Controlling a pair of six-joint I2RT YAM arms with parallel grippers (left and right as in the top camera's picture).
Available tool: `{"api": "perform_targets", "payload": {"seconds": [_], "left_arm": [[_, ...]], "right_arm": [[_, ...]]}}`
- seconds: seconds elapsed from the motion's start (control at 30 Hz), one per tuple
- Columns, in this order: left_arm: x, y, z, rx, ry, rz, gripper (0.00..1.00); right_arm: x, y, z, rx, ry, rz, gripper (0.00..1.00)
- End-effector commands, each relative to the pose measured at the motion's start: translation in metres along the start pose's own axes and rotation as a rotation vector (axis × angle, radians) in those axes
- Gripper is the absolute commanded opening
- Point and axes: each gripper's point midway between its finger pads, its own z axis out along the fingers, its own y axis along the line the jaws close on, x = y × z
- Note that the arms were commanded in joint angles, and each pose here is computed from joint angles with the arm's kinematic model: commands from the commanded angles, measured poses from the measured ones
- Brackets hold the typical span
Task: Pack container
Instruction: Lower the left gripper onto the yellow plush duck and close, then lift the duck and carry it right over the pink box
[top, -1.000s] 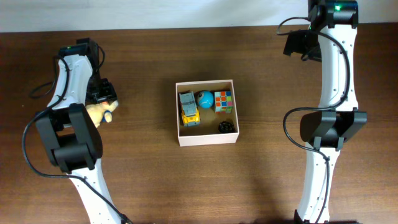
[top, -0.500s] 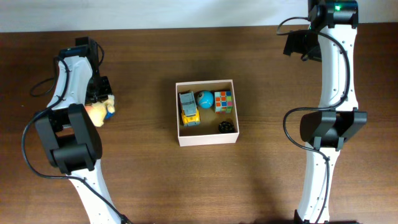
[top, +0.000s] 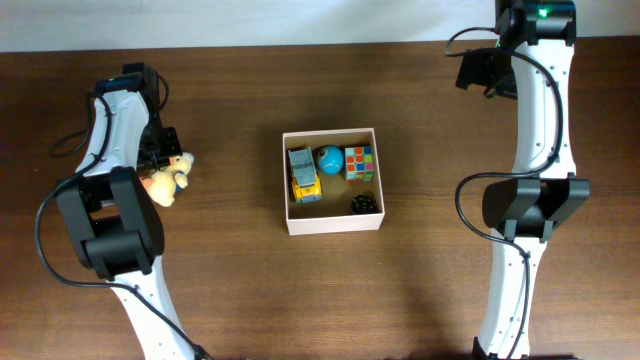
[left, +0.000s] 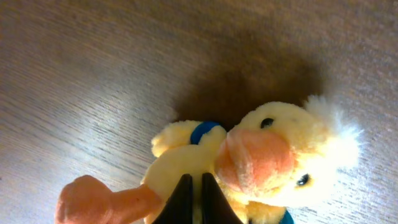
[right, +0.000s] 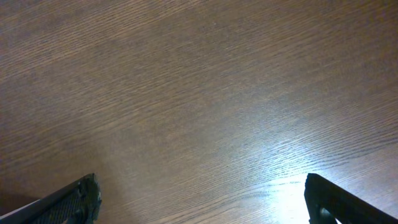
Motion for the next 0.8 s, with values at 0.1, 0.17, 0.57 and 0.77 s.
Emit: {"api": "perform_targets", "payload": {"seconds": [0.1,0.17,0.57,0.77], "left_arm": [[0.005,-0.003,-0.012,0.041,0.012,-0.004,0.02],[0.001,-0.002,-0.018,0.043,0.000,-0.006,0.02],[-0.021,0.003,-0.091,0.081,-0.115,-0.021,0.02],[-0.019,-0.032,-0.135,0.186,-0.178,0.071,0.02]], "right_arm": [[0.000,0.000,0.006,0.017,0.003,0.001,0.99],[0.000,0.000,0.006,0.017,0.003,0.001,0.99],[0.000,0.000,0.006,0.017,0.003,0.001,0.99],[0.000,0.000,0.006,0.017,0.003,0.001,0.99]]}}
